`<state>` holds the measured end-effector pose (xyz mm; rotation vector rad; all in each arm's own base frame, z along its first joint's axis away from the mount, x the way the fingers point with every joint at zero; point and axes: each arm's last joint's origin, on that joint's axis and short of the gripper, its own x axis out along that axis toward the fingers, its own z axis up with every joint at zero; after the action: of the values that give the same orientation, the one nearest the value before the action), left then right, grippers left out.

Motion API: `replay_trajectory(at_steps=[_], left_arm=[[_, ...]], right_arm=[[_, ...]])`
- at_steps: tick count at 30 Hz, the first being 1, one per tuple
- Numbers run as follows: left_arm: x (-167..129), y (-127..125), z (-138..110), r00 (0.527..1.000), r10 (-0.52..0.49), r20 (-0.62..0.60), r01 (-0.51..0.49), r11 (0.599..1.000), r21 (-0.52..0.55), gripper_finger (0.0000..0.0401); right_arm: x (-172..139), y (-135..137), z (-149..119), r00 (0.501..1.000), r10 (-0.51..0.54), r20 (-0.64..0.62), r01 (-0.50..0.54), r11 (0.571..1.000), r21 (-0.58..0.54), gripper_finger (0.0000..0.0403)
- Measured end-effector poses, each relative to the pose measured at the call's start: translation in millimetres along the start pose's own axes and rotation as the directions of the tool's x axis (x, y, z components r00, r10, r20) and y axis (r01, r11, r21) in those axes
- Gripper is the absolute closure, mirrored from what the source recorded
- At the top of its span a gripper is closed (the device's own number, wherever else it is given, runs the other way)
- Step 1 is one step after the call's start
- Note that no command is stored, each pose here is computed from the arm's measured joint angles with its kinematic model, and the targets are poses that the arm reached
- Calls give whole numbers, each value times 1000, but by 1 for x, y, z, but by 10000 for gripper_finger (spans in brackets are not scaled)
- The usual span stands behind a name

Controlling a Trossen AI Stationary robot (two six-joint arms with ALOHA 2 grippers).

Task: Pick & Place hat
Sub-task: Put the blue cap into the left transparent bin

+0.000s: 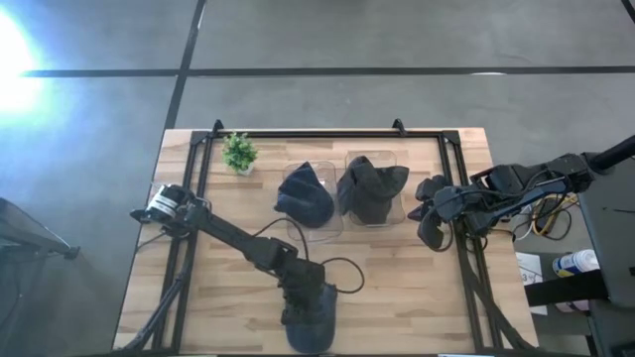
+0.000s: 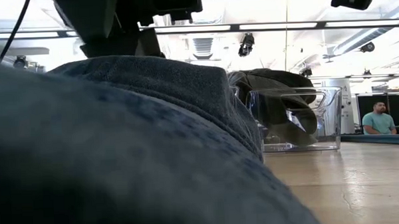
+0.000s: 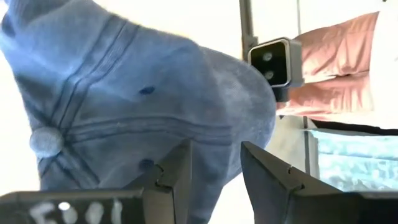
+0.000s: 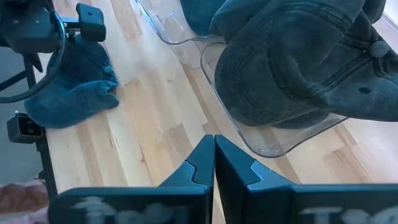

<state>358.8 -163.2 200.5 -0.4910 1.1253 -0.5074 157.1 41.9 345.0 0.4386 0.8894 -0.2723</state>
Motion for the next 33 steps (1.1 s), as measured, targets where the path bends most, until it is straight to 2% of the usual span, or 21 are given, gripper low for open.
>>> replay_trajectory(at_steps=[7,12,16,18,20,21,26,33], left_arm=[[8,2,4,999,-20,35,20,1000,-4,270],[40,17,-5,996,-52,-73,45,995,-87,270],[54,23,-10,987,-95,-128,77,987,-145,282],[52,20,-10,987,-103,-124,87,988,-128,313],[46,15,-7,989,-100,-106,90,992,-88,367],[42,12,-6,992,-90,-87,85,994,-68,383],[23,5,4,999,-34,17,35,999,-14,396],[19,4,3,1000,-22,14,23,999,-27,398]], right_arm=[[0,0,0,1000,0,0,0,1000,-1,394],[0,0,0,1000,-1,-1,1,1000,5,394],[0,0,0,1000,9,-10,-9,1000,7,394],[0,0,0,1000,11,-12,-11,1000,8,394],[0,0,-1,1000,13,-13,-13,1000,11,394],[0,0,-1,1000,13,-13,-13,1000,11,394],[0,0,-1,1000,13,-13,-13,1000,11,394],[0,0,0,1000,14,-13,-14,1000,11,394]])
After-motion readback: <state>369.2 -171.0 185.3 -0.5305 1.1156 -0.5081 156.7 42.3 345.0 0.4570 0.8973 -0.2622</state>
